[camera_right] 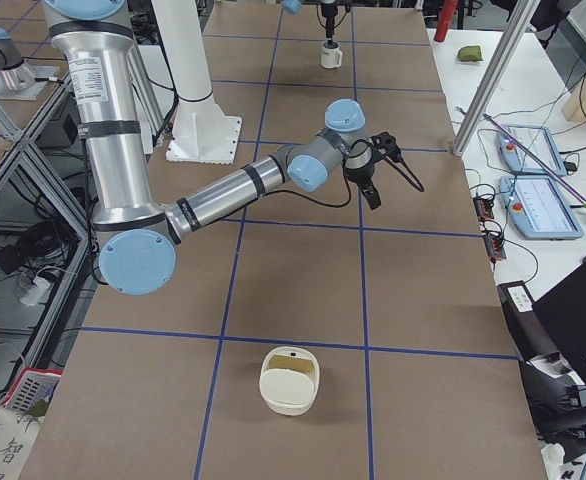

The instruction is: Left arm hands cup to right arm to dump lemon

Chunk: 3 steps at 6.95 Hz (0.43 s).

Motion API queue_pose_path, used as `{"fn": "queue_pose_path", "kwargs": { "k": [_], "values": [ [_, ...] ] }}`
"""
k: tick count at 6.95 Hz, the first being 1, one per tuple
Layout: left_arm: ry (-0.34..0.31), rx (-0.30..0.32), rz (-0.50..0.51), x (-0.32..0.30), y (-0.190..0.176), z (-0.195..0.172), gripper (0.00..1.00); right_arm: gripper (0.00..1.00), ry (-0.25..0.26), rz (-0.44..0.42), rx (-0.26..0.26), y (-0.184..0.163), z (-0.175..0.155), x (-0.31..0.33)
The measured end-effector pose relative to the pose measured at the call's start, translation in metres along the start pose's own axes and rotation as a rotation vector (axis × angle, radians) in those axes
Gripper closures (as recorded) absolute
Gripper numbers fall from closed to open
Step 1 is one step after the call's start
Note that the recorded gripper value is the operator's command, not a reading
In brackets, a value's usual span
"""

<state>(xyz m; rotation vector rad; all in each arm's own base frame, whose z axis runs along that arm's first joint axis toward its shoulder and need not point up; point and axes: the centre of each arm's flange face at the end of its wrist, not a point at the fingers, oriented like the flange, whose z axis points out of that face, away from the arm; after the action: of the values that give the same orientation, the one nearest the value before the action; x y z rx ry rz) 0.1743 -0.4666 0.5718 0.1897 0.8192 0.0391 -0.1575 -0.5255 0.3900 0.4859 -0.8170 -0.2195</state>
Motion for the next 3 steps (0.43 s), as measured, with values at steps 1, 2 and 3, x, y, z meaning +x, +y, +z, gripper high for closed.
{"fn": "queue_pose_path", "kwargs": {
  "k": [1,2,3],
  "values": [
    [0.007,0.005,0.009,-0.0042,0.0017,0.007,0.27,0.0,-0.001,0.0,0.0,0.0003,0.0,0.0],
    [0.013,0.011,0.017,-0.007,0.0025,0.0109,0.74,0.0,-0.001,0.0,0.0,0.0004,-0.0001,0.0001],
    [0.017,0.016,0.023,-0.0074,0.0023,0.0119,0.89,0.0,-0.001,0.0,0.0,0.0005,-0.0001,0.0]
  ]
}}
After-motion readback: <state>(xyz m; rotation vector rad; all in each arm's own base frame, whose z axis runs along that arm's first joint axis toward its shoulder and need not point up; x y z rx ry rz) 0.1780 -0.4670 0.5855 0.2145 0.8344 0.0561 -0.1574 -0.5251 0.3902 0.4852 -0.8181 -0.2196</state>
